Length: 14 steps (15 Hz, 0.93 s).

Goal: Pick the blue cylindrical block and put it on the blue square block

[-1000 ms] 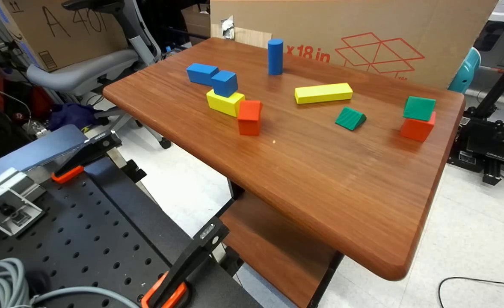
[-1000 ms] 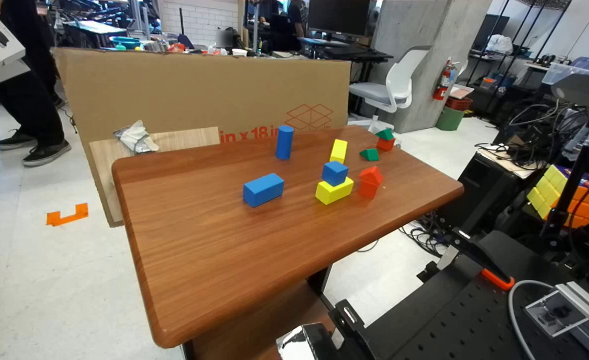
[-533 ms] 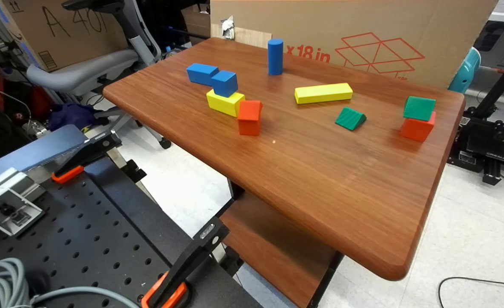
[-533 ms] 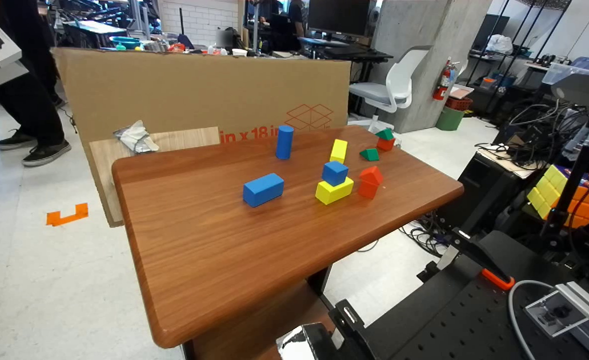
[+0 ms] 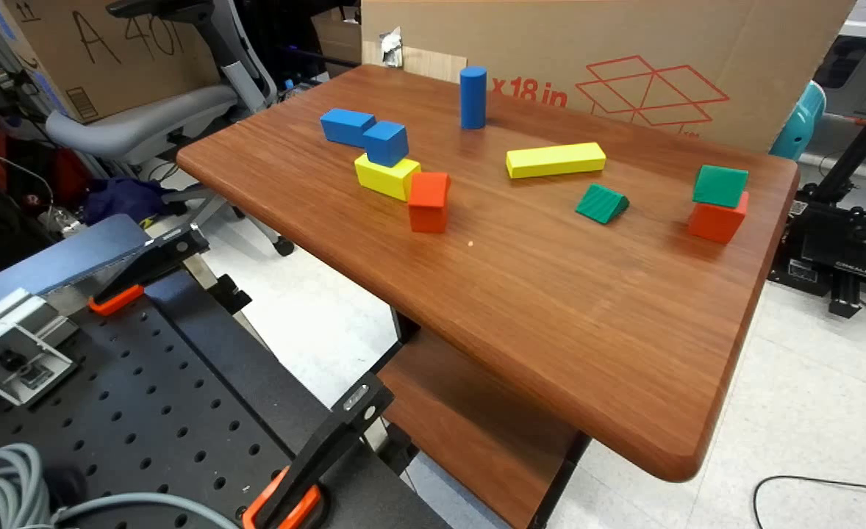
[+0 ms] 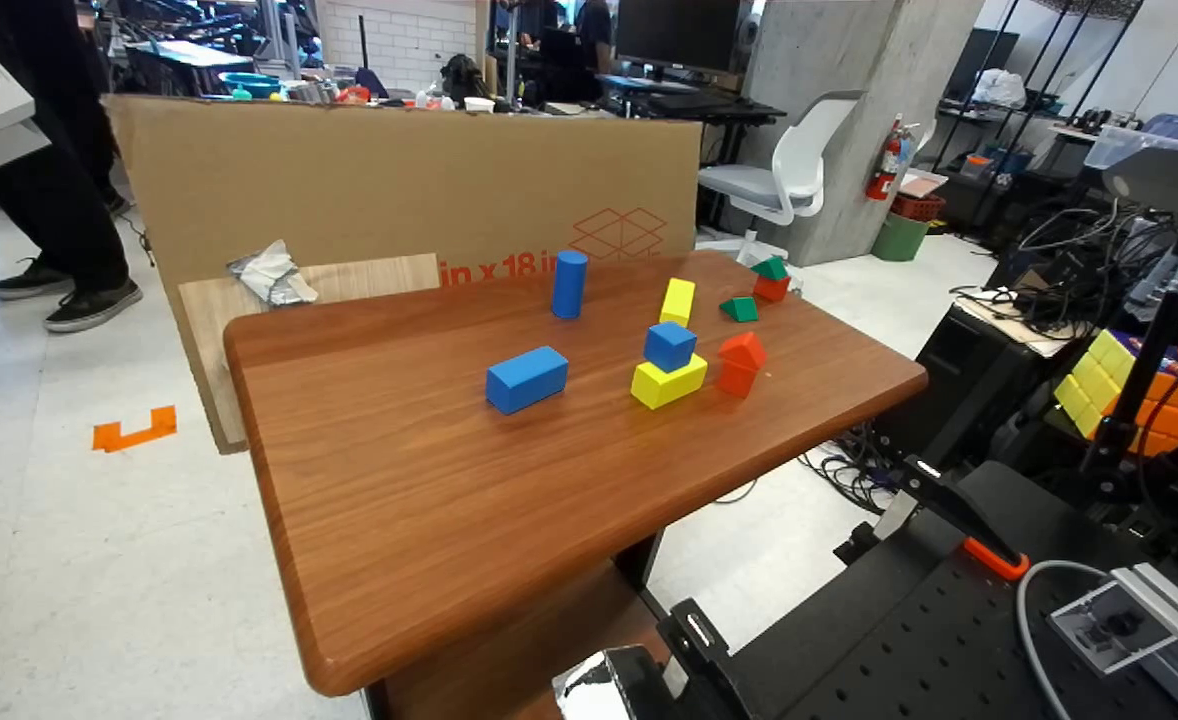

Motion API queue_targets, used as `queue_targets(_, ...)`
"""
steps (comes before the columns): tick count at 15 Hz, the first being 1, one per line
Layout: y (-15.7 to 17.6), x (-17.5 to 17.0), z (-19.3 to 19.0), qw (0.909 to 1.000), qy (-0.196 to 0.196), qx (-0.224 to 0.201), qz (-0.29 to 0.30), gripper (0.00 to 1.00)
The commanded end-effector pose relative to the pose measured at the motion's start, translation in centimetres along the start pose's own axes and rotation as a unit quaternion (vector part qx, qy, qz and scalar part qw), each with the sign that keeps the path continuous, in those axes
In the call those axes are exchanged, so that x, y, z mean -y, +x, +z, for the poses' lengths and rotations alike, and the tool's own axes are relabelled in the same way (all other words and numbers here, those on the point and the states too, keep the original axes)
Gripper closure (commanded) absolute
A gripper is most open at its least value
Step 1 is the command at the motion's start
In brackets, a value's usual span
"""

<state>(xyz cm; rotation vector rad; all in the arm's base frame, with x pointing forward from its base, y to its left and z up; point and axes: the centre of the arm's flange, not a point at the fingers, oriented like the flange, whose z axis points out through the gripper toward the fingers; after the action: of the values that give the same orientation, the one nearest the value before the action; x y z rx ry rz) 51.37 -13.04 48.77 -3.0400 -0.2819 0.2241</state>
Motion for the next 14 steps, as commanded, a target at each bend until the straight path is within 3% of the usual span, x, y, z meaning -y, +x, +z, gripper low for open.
queue_targets(1, 7.6, 1.5, 0.2, 0.9998, -0.005, 0.008, 0.014, 0.0)
queue_targets(8, 17.5, 6.1, 8.7, 0.9989, -0.02, 0.012, 0.04, 0.0)
queue_targets(14, 21.6, 8.4, 17.6, 0.9959, -0.051, 0.059, 0.047, 0.0)
